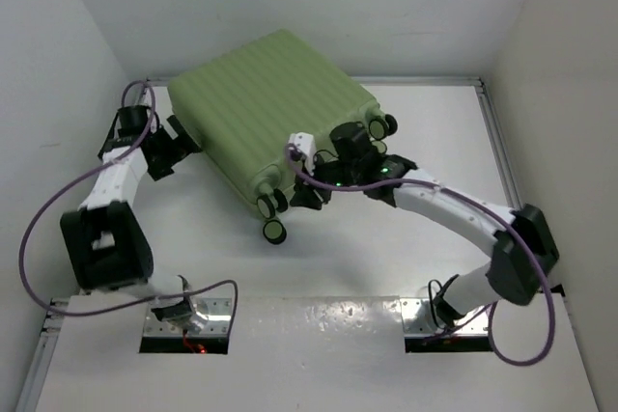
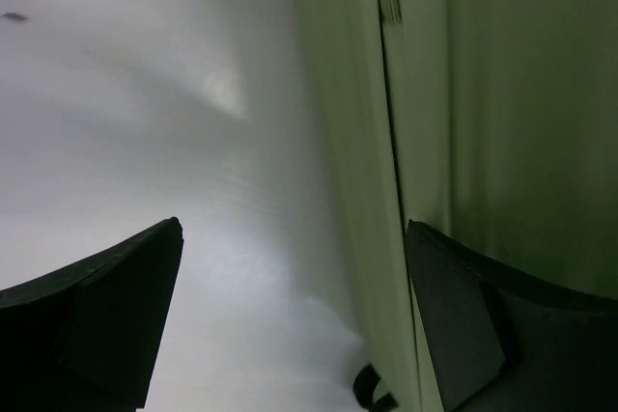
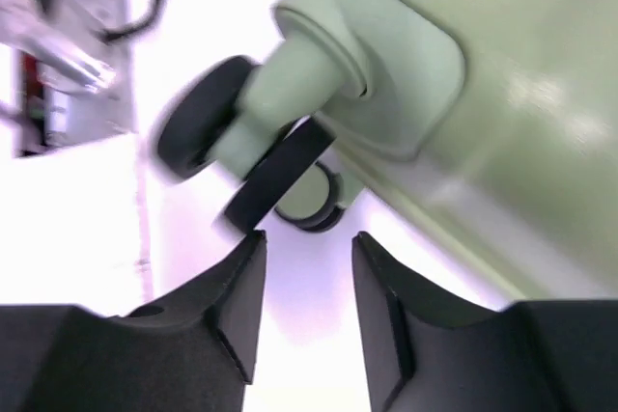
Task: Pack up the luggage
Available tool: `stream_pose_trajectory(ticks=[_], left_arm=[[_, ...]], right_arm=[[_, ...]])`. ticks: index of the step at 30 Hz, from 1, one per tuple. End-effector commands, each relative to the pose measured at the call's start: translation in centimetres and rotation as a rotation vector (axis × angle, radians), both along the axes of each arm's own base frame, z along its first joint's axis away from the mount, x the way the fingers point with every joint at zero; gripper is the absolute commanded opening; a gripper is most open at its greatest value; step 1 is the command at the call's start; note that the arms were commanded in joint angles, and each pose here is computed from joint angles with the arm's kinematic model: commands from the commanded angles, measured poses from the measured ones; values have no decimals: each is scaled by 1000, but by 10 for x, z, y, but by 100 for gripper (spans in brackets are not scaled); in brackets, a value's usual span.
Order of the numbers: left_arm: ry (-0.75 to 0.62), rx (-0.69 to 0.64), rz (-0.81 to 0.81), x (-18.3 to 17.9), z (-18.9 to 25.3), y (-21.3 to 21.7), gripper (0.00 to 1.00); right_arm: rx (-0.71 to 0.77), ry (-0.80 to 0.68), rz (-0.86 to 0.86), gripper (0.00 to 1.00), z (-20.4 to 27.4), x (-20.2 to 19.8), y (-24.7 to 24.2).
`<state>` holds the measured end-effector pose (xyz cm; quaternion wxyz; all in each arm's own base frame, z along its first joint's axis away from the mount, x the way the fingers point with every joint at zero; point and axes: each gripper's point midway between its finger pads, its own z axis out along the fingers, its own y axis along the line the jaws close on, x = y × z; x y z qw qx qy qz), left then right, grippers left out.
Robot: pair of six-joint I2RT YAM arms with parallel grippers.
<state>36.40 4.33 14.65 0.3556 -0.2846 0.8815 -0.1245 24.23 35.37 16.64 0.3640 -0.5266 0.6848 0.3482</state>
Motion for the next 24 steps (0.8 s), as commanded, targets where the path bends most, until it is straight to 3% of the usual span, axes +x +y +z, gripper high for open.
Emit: stream_pose_trajectory(ticks=[1, 2, 3, 5, 6, 8, 9, 12, 15, 16, 17, 20, 24], left_arm=[[-18, -68, -27, 47, -2, -14, 99], [50, -104, -40, 65, -33, -17, 99], [-28, -107, -103, 101, -11, -25, 99], [-46, -120, -146, 140, -15, -28, 99], [-81, -107, -190, 176, -19, -24, 99], [-114, -119, -235, 201, -20, -26, 99], [-165, -81, -292, 215, -18, -30, 99], [-224, -50, -361, 242, -15, -29, 99], [-220, -29, -384, 239, -24, -24, 99], [-219, -18, -394, 236, -23, -24, 99], [-218, -11, -401, 232, -22, -25, 99], [-198, 20, -461, 214, -27, -40, 99], [-177, 84, -480, 186, -22, -42, 99]], right_arm=[[116, -57, -45, 42, 63, 4, -34], [126, -39, -99, 42, 69, 9, -44], [145, -74, -273, 44, 87, 38, -82], [196, -63, -475, 46, 105, 61, -113], [244, -84, -651, 46, 119, 93, -157], [299, -122, -835, 46, 133, 125, -193], [331, -161, -973, 46, 143, 149, -240], [443, -87, -1254, 45, 130, 205, -310], [518, -56, -1328, 42, 125, 233, -337], [486, 52, -1330, 42, 81, 252, -338], [522, 86, -1329, 41, 82, 263, -337], [499, 325, -1259, 38, 3, 284, -313], [443, 294, -1120, 46, -8, 276, -279]])
